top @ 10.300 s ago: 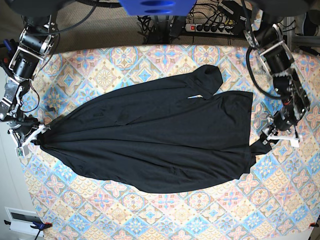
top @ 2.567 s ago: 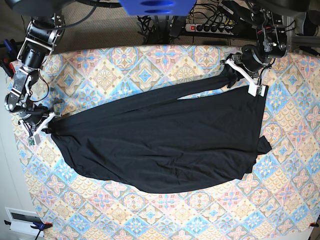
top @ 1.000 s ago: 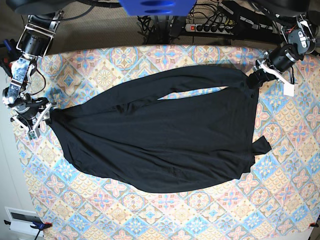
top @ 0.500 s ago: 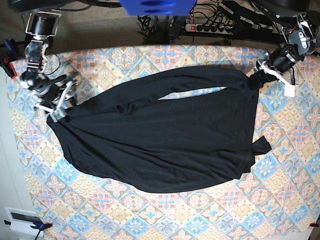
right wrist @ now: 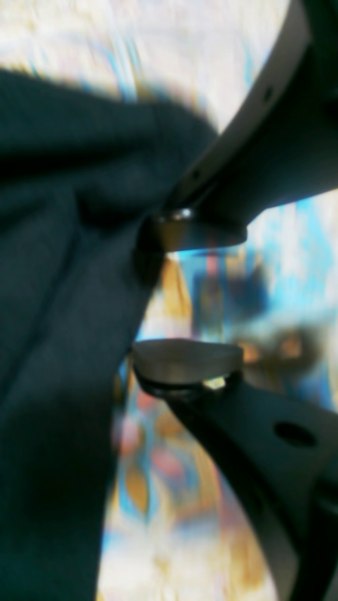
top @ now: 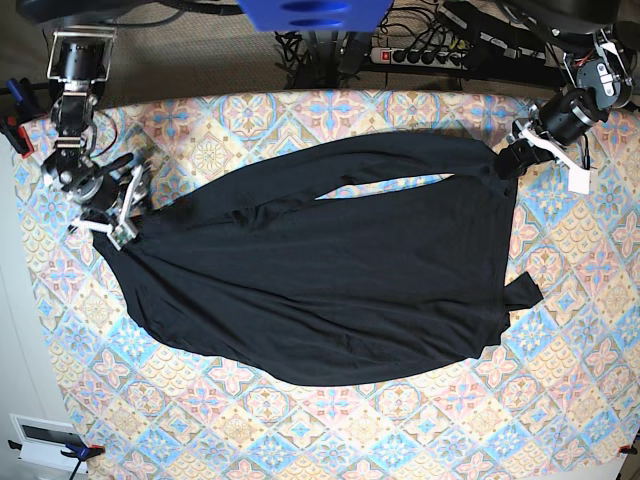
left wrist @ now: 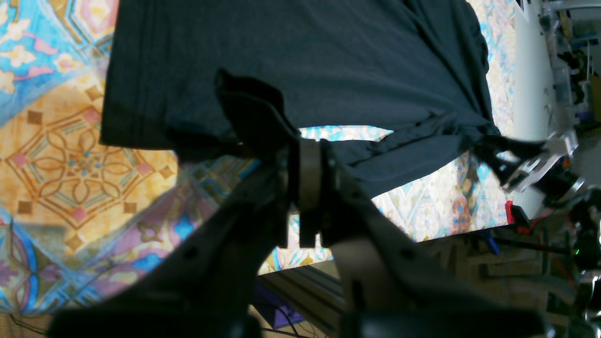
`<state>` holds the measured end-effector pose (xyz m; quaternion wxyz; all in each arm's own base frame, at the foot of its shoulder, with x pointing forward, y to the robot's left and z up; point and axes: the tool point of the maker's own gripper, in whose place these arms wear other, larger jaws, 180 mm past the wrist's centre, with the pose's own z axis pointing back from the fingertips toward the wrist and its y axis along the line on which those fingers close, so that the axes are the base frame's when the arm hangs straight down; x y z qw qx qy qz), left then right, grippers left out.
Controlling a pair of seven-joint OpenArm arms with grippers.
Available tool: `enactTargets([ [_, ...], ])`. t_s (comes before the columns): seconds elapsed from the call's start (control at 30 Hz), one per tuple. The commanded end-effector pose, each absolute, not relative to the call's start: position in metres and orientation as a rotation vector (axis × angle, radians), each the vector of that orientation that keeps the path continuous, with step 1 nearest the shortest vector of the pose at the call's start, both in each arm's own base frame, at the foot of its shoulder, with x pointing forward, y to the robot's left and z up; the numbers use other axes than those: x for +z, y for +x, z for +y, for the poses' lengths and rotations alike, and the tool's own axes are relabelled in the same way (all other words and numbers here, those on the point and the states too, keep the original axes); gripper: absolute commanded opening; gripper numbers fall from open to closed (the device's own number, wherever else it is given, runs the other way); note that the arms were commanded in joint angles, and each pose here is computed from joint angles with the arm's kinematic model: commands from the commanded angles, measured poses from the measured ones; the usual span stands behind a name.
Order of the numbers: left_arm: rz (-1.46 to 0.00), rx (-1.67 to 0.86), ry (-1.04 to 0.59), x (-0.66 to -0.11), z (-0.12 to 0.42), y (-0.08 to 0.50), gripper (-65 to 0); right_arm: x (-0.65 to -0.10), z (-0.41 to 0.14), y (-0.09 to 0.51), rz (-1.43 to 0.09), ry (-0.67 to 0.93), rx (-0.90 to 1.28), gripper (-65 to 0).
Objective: Layout the t-shirt on the table in an organized manner, then fold the t-shirt properly
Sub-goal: 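Regrasp the shirt edge with the right gripper and pull it outward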
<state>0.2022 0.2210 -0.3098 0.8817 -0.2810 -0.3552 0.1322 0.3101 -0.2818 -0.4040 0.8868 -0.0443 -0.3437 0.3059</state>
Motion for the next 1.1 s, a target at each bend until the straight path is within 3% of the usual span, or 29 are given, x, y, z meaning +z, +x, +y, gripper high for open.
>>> enactTargets([
  [0.0,-0.775,0.259,-0.587,-0.299,0.223,0.206,-65.0,-0.387,-0.289,0.321,-0.762,-0.12,0.642,-36.5],
  [0.23,-0.778,0.259,-0.587,-0.299,0.223,0.207,-65.0,-0.396,-0.271,0.32,-0.735,-0.096,0.706,-36.5],
  [0.6,-0.778,0.259,-0.59,-0.299,0.222,0.207,-65.0,-0.432,-0.28,0.298,-0.568,-0.144,0.81,-36.7],
  [0.7,-0.78,0.26,-0.588,-0.299,0.223,0.207,-65.0,-0.427,-0.276,0.308,-0.583,-0.146,0.823,-42.4],
  [0.9,-0.78,0.26,-0.588,-0.299,0.223,0.207,-65.0,-0.425,-0.276,0.309,-0.588,-0.15,0.822,-65.0],
  [1.07,-0.78,0.241,-0.571,-0.296,0.227,0.209,-65.0,-0.414,-0.286,0.314,-0.618,-0.176,0.789,-65.0],
])
